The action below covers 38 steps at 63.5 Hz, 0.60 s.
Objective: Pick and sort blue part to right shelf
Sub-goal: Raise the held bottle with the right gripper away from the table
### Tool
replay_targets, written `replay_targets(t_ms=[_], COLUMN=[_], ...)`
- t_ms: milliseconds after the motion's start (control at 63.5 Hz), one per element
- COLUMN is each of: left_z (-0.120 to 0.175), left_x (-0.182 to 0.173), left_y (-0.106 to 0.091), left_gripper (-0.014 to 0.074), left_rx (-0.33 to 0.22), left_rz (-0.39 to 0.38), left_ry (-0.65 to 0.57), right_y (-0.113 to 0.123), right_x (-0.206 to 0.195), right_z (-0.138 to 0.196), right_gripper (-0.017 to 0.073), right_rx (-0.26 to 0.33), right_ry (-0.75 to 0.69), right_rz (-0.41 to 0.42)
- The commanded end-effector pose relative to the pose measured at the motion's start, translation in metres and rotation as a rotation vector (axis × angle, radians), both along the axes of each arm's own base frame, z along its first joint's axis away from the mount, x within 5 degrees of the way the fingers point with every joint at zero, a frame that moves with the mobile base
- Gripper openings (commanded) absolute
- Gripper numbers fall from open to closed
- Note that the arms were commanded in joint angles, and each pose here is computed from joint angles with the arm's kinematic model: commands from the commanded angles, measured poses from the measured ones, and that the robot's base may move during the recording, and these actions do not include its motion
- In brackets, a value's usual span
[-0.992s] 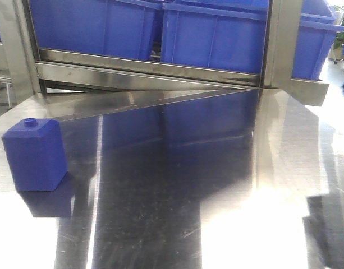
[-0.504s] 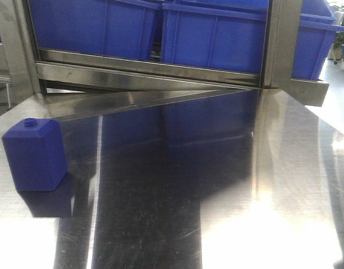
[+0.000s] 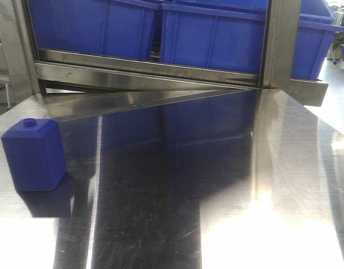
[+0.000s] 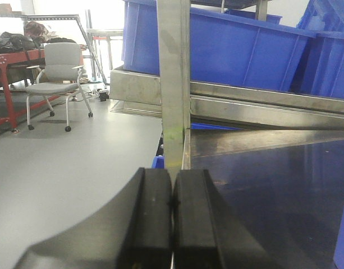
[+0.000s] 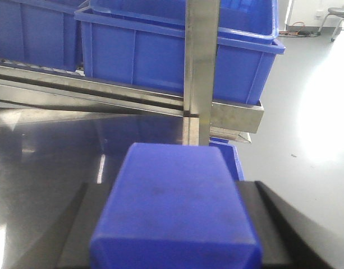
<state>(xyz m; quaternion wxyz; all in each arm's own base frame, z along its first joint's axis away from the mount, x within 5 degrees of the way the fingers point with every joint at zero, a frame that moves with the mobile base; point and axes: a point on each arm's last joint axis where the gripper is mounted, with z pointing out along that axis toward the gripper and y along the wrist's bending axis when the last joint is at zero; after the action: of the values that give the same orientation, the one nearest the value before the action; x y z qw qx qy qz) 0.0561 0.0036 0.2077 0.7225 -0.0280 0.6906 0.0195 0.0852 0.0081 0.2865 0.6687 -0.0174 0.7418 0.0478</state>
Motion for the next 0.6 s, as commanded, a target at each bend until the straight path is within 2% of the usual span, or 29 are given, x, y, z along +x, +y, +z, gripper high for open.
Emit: replay_targets(t_ms=[0,583], left_z=[0.0002,0.0002], left_x=[-0.0014,-0.0014], left_y=[0.0003,0.0003], left_gripper=[0.0132,0.0132], left_rx=[0.001,0.001], left_rz=[0.001,0.001], left_ry=[-0.079,-0.079], right_y=[-0.0007,-0.0007], right_x=[0.0001,0.0001], right_z=[0.0174,0.0172], right_gripper=[0.0422,0.0422], right_rx=[-0.006,-0.006], right_ry=[-0.116,-0.114], right_rz=[-0.008,-0.008])
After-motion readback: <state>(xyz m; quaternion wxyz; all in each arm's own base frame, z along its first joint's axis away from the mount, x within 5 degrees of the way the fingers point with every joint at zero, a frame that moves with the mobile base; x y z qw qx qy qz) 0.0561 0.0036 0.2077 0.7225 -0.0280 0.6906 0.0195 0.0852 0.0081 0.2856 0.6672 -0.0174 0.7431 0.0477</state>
